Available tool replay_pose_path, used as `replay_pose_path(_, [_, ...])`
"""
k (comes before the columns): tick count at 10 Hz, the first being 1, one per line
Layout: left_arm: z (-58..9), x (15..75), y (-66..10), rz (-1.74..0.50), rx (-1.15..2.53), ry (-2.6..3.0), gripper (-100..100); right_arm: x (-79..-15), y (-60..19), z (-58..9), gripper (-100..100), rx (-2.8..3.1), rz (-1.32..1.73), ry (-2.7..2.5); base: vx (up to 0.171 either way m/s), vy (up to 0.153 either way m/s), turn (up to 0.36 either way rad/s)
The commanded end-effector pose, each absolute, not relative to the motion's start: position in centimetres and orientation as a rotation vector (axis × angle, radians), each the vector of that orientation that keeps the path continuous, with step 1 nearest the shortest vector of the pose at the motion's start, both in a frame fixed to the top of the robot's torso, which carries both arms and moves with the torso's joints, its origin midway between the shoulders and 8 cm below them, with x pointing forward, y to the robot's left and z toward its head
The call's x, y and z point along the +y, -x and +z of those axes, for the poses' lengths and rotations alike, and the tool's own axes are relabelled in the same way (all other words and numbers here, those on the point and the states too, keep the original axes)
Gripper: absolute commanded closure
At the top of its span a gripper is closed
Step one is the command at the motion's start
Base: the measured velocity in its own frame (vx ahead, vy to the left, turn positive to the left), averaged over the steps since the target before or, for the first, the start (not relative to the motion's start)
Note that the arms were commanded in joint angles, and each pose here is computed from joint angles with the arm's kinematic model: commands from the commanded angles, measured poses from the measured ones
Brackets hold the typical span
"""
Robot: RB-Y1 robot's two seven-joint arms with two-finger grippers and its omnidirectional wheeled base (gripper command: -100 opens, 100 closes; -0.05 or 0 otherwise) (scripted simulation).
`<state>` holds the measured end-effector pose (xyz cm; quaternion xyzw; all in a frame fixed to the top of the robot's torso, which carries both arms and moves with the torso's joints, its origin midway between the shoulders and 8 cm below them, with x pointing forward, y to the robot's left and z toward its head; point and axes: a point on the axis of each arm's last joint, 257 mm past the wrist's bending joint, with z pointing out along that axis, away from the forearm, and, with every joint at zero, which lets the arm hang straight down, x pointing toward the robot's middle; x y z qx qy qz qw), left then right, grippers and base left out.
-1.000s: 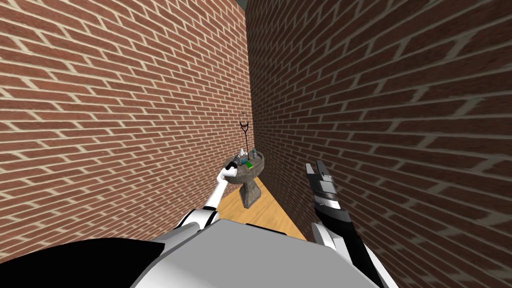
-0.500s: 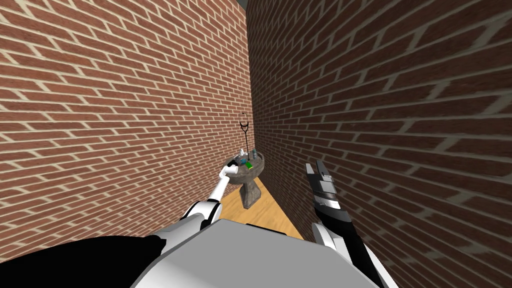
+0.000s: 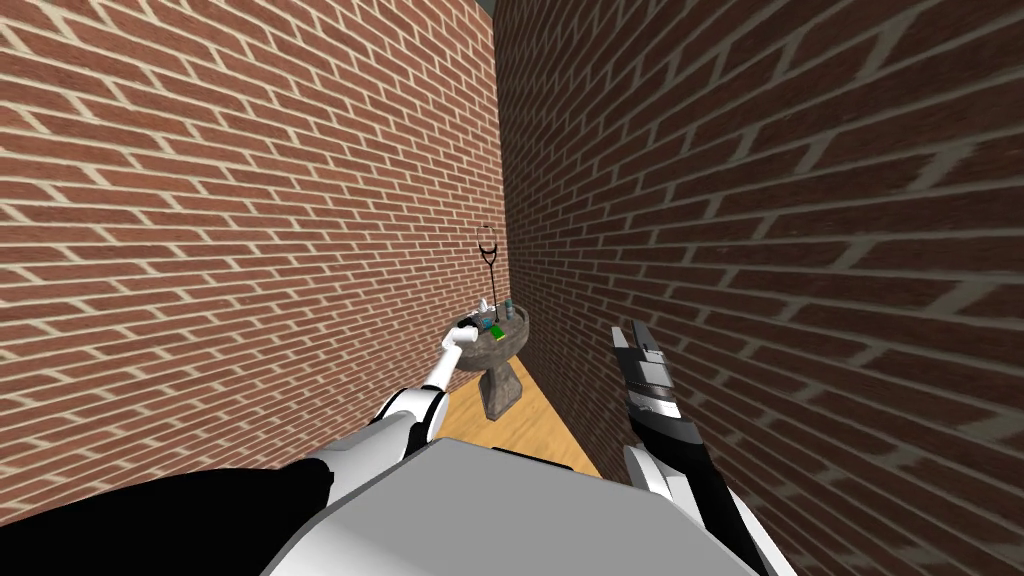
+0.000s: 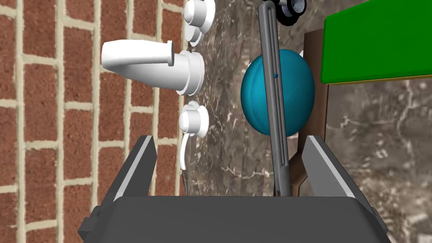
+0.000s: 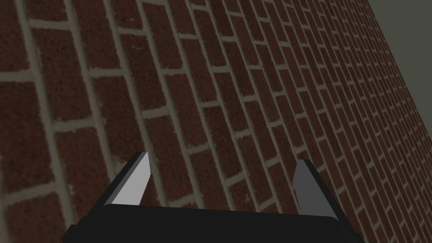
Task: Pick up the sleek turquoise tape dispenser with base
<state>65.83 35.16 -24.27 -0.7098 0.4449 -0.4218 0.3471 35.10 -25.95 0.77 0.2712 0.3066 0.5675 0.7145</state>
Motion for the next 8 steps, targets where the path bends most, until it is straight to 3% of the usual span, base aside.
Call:
replay_pose_path(1, [-25.6, 35.3, -65.7, -1.074, 1.161, 1.886, -100, -26.0, -35.1, 0.8, 0, 0.679, 1.257, -0.601, 0.043, -0.019, 0.022])
replay_pose_path(8, [-28.0, 35.2, -66.0, -1.012, 1.169, 2.094, -100, -26.0, -35.1, 0.8, 0, 0.679, 1.257, -0.601, 0.049, -0.019, 0.030])
